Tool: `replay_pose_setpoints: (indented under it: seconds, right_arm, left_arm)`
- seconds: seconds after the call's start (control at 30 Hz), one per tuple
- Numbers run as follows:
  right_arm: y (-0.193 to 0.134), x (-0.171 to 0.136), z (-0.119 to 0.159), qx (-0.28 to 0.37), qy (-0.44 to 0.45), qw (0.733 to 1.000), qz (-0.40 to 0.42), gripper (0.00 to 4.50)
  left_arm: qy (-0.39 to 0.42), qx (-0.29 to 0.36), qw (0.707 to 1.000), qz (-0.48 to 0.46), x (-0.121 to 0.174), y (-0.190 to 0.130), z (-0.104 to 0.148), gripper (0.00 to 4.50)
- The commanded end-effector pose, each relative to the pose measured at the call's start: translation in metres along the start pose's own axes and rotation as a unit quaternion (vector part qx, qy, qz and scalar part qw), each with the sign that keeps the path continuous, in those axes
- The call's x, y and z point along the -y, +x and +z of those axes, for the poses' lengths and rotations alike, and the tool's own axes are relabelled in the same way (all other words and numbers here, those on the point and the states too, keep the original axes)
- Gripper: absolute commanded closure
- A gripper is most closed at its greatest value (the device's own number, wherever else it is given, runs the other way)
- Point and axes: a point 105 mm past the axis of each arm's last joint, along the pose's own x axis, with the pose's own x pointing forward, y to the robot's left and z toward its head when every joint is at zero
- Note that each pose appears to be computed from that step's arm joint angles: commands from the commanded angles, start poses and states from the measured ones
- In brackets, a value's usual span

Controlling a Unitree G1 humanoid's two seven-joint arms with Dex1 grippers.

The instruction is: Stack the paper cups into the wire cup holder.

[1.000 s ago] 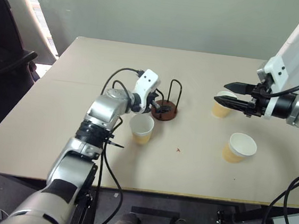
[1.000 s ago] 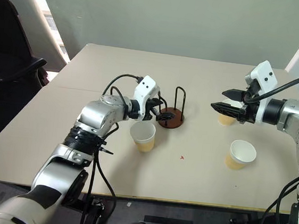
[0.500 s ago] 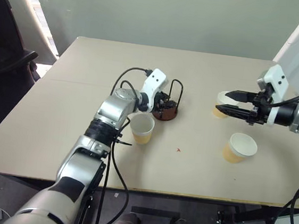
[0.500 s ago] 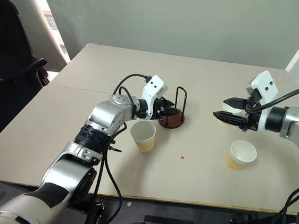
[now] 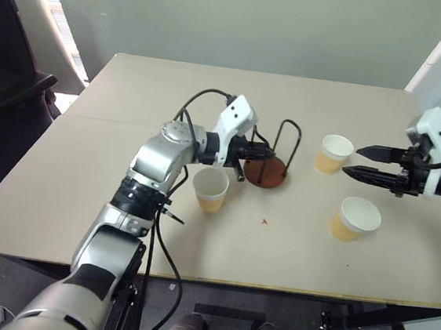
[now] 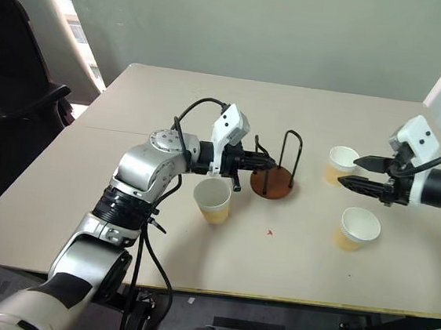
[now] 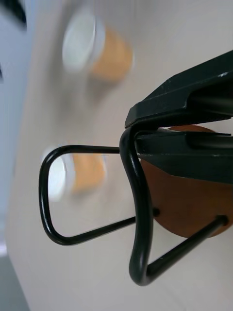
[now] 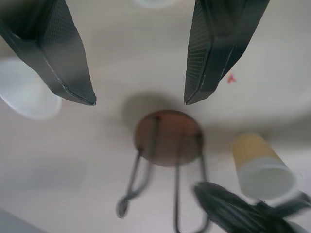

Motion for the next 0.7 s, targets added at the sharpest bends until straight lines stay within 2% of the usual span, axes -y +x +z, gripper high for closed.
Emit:
replay_pose_setpoints:
  seconds: [0.03,0.27,0.5,0.7]
  right_arm:
    - [-0.018,0.000,0.019,0.019,-0.032,0.999,-0.020,1.51]
    - [-0.033,-0.007,0.021,0.015,-0.029,0.999,-0.027,1.51]
    - [-0.051,-0.026,0.015,-0.030,-0.030,0.999,0.019,1.51]
    - [-0.054,-0.040,0.019,-0.045,-0.038,0.996,0.063,1.51]
  left_arm:
    - [0.024,0.015,0.997,-0.074,0.026,0.000,0.017,4.47]
    - [0.014,-0.012,0.989,-0.148,0.050,0.002,0.004,4.47]
    - [0.017,-0.034,0.986,-0.165,0.056,0.002,-0.009,4.47]
    - [0.018,-0.043,0.984,-0.172,0.060,0.004,-0.018,4.47]
